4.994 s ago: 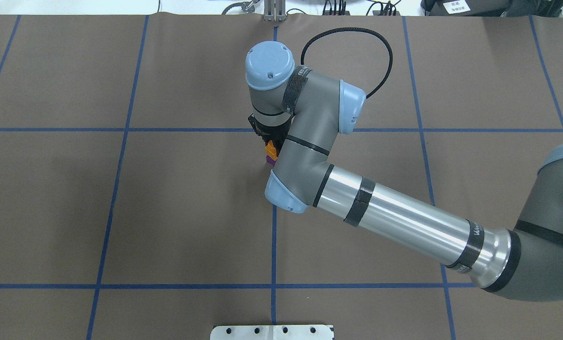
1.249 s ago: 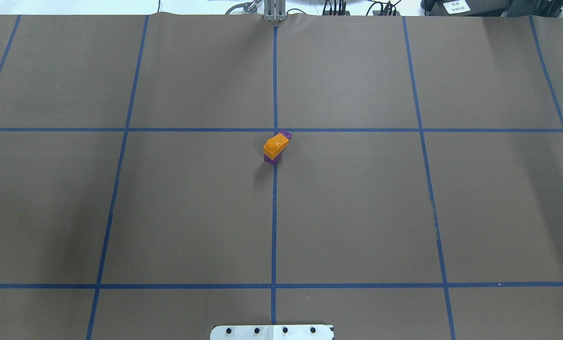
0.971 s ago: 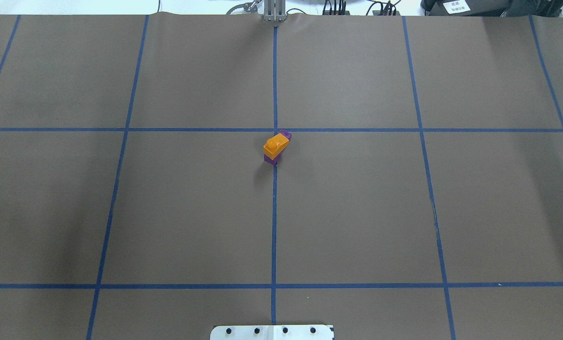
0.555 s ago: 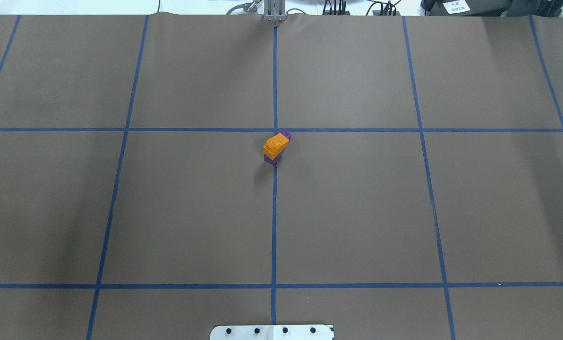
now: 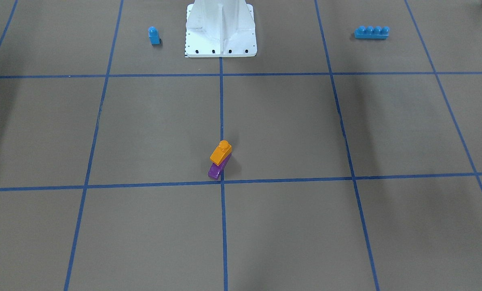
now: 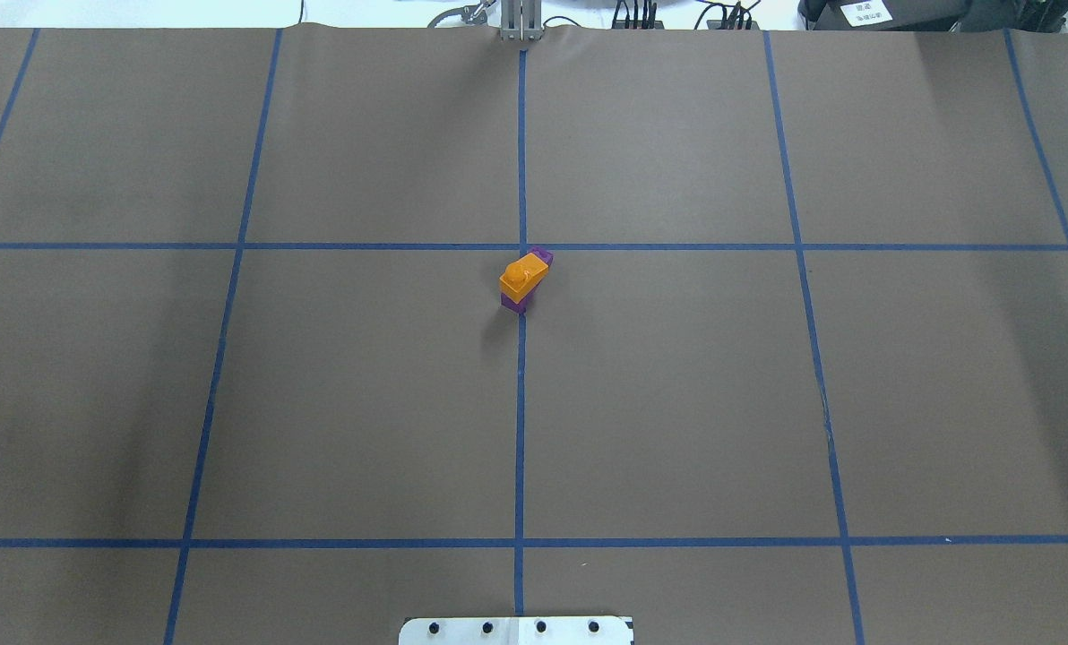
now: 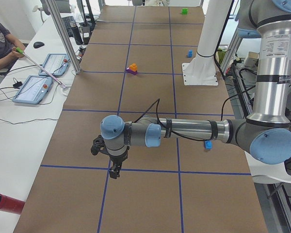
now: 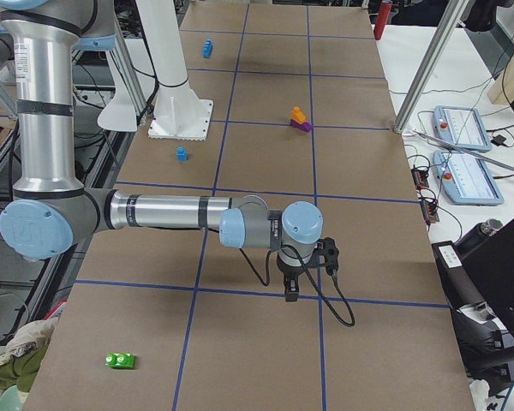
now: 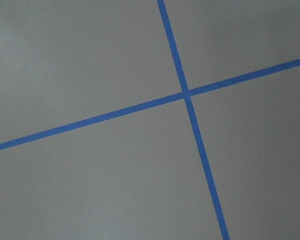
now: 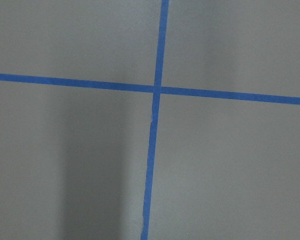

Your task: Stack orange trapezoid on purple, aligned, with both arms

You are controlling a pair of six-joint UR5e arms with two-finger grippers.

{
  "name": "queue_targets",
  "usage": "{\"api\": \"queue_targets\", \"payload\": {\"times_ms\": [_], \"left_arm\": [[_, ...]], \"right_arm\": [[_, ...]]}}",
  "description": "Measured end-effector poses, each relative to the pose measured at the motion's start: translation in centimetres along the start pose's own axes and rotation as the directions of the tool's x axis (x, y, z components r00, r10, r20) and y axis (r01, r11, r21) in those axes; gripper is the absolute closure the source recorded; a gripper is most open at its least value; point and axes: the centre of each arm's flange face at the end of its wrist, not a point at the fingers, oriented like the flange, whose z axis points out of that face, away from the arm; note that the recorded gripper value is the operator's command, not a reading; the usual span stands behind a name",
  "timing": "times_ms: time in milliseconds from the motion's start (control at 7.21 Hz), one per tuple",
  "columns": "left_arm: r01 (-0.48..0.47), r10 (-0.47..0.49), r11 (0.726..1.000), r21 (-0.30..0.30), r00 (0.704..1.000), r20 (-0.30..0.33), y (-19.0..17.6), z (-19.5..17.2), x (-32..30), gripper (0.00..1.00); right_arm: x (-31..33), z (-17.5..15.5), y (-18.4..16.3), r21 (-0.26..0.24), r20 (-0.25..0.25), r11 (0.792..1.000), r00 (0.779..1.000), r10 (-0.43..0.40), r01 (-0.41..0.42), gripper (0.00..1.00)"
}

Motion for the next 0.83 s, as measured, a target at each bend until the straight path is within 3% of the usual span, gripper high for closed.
{"api": "queue_targets", "payload": {"times_ms": [832], "left_arm": [[0.008,-0.008,1.000,0.000,1.000,0.000,-0.1,0.0,0.0,0.00]], "right_arm": [[-1.6,-2.5,-0.7,0.050,0.004,0.999,1.000,0.017,-0.018,0.00]]}}
